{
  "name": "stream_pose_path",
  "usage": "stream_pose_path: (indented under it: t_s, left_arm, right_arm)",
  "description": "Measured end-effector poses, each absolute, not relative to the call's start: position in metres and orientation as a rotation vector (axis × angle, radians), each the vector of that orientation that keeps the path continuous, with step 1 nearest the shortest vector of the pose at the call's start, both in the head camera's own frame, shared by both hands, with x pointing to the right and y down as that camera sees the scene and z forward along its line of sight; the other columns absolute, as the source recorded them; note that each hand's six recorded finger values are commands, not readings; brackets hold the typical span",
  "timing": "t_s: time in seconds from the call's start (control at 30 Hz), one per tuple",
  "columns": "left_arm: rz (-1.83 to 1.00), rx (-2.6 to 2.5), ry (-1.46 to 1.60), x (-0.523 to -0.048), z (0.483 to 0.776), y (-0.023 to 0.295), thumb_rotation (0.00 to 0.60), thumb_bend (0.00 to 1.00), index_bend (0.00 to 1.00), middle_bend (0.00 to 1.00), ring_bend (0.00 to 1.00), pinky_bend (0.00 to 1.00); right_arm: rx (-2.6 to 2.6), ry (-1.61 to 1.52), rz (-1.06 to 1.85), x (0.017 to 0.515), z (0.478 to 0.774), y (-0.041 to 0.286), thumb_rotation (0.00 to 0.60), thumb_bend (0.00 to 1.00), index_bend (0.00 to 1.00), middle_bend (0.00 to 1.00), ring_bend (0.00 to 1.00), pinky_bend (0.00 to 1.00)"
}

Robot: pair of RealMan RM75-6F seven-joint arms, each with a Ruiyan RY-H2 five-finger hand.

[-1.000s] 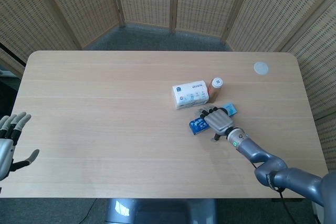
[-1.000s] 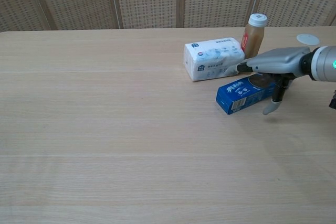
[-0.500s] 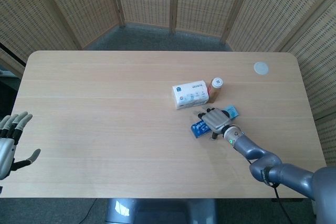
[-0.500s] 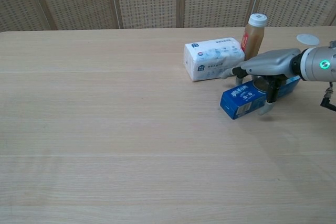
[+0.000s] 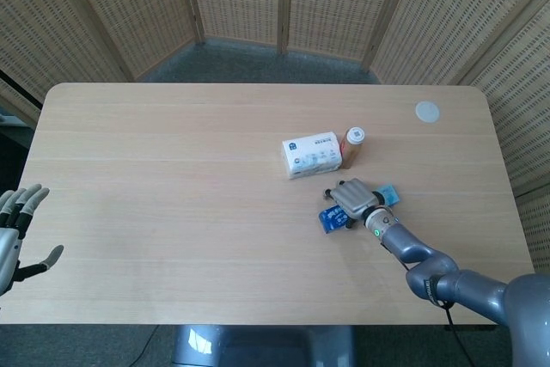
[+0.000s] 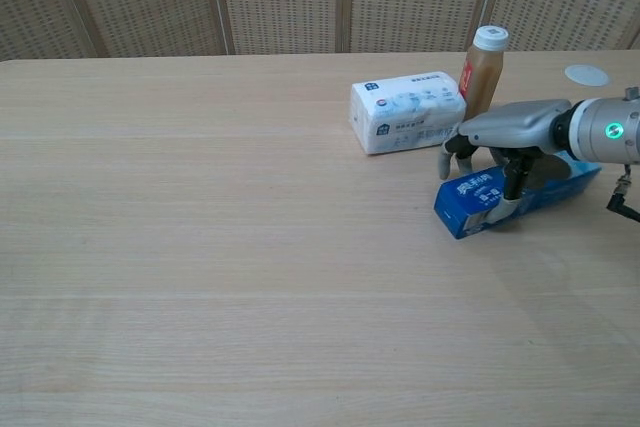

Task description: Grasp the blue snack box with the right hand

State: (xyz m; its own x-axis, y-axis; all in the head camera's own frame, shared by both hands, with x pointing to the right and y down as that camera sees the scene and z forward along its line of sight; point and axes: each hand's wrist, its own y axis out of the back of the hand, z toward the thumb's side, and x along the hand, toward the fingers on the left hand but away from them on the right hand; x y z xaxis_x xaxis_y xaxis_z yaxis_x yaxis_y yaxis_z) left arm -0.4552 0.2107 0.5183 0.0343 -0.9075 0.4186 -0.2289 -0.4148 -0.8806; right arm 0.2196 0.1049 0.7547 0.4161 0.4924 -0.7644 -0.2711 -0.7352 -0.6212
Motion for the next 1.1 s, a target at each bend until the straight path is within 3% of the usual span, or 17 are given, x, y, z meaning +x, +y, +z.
stream_pose_path:
  t_s: [0.17, 0.37, 1.1]
  left_arm:
    - [-1.416, -1.705, 1.162, -0.456, 0.518, 0.211, 0.6, 0.32, 0.09, 0.0, 0.0, 0.0]
    - [-1.419, -1.711, 1.159, -0.455, 0.521, 0.211, 0.6, 0.32, 0.09, 0.0, 0.0, 0.0]
    - [-1.421, -1.688, 1.199, -0.462, 0.509, 0.226, 0.6, 0.32, 0.09, 0.0, 0.0, 0.0]
  right_arm:
    - [-1.964, -0.219, 1.372, 0.223, 0.749, 0.103, 0.6, 0.25, 0.51, 0.83, 0.51, 0.71]
    - [-1.958, -0.273, 1.342, 0.227, 0.732, 0.101, 0.6, 0.25, 0.57, 0.89, 0.58, 0.73]
    - [-1.839, -0.815, 1.031, 0.233, 0.593, 0.019, 0.6, 0.23, 0.58, 0.91, 0.59, 0.73]
